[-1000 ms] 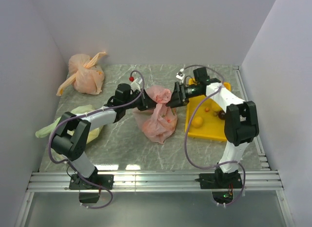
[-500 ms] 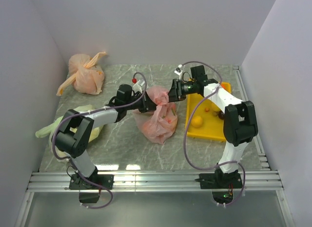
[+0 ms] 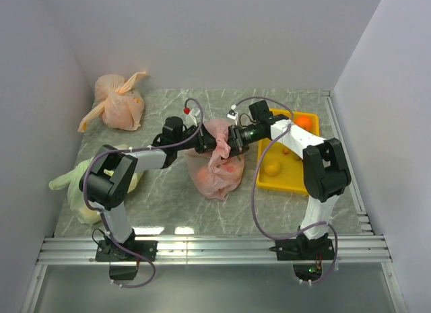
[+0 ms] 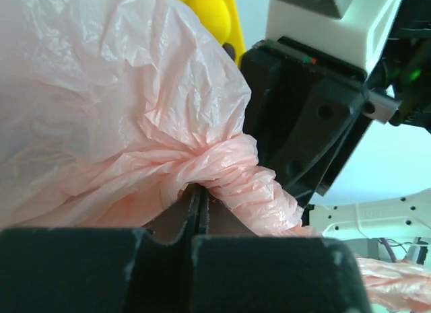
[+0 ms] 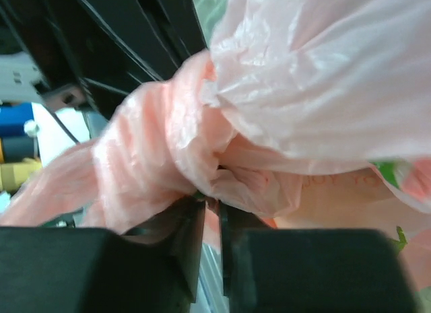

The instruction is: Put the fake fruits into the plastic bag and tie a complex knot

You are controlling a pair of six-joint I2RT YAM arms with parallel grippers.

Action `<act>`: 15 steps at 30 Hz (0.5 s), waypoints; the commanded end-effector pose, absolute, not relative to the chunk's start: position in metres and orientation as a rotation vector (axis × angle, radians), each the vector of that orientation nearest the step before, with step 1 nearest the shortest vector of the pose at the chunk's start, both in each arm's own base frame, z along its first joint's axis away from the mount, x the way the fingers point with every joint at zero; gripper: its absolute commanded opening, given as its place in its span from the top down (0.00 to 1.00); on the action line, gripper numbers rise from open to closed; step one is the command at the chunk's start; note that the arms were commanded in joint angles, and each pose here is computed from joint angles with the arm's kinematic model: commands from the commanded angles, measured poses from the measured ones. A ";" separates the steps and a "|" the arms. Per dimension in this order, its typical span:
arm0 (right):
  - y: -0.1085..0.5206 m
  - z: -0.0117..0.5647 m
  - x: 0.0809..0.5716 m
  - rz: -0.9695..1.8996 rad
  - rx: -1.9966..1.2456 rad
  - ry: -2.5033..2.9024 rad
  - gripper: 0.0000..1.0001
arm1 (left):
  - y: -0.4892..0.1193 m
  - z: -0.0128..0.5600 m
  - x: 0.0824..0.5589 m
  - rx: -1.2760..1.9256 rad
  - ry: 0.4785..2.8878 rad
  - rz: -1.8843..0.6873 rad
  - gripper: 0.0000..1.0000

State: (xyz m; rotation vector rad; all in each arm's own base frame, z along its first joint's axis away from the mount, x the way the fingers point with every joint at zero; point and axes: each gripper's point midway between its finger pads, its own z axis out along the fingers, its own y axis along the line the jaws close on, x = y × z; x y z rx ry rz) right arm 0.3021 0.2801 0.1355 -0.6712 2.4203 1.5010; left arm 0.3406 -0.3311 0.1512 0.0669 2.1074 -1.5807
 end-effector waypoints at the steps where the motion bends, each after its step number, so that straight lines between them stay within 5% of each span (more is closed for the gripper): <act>1: 0.274 0.143 0.299 1.497 -0.755 2.411 0.73 | -0.340 0.196 0.347 0.163 1.938 -1.658 1.00; 2: 0.272 0.151 0.305 1.480 -0.762 2.398 0.62 | -0.339 0.192 0.344 0.165 1.949 -1.658 1.00; 7: 0.250 0.176 0.329 1.441 -0.681 2.368 0.44 | -0.334 0.189 0.336 0.188 1.963 -1.658 1.00; 15: 0.242 0.180 0.347 1.464 -0.510 2.319 0.47 | -0.334 0.189 0.333 0.223 1.964 -1.673 1.00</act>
